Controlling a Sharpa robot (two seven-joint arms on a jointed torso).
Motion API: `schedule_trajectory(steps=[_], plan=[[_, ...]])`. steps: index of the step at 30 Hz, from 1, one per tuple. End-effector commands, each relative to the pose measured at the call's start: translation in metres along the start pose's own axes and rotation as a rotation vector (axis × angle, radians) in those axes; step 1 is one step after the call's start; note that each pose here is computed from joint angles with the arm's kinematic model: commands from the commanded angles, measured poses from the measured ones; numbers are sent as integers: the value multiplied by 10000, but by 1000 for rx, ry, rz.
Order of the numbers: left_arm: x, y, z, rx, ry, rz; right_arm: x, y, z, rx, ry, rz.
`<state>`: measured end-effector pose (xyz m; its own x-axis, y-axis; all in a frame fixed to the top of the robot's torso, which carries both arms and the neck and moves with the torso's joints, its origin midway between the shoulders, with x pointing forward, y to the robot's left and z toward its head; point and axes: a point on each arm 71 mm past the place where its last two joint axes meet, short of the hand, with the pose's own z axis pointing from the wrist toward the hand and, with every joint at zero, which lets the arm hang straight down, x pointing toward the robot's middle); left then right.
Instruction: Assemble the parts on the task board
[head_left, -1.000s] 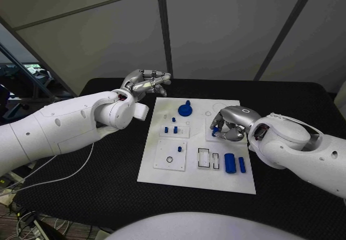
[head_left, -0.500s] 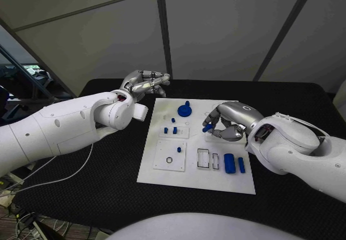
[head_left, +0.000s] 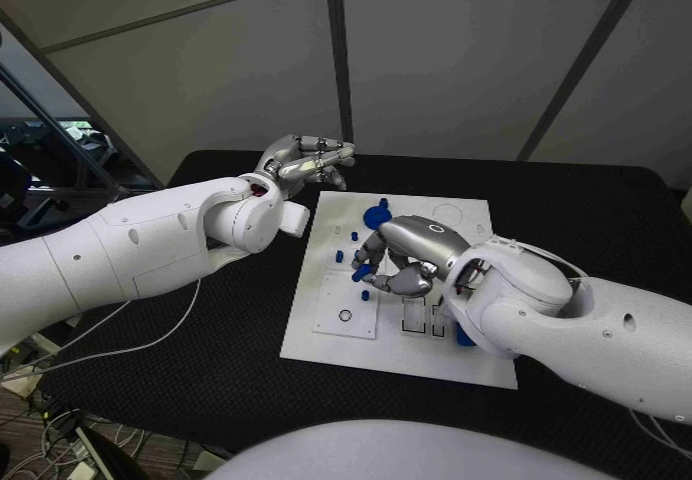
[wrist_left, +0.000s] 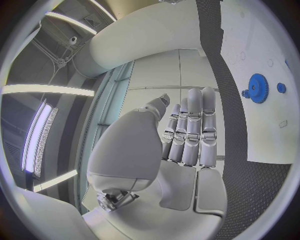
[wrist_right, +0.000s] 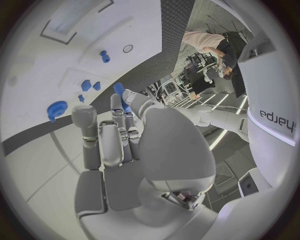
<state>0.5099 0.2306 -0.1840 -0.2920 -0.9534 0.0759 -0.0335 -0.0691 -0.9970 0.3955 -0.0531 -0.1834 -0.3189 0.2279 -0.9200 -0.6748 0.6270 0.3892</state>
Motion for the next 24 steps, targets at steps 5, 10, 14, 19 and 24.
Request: schedule_trajectory(steps=[5,10,14,19,24], plan=[[37,-12,15,8,21,-2,242,74,81,-43,79,-26],[44,-10,18,8,22,-2,339,73,109,-37,109,-37],[50,-10,21,8,24,-3,383,76,126,-37,123,-42],[55,-8,24,8,25,-4,424,81,137,-38,141,-48],[56,-7,27,7,25,-4,452,88,145,-41,157,-52]])
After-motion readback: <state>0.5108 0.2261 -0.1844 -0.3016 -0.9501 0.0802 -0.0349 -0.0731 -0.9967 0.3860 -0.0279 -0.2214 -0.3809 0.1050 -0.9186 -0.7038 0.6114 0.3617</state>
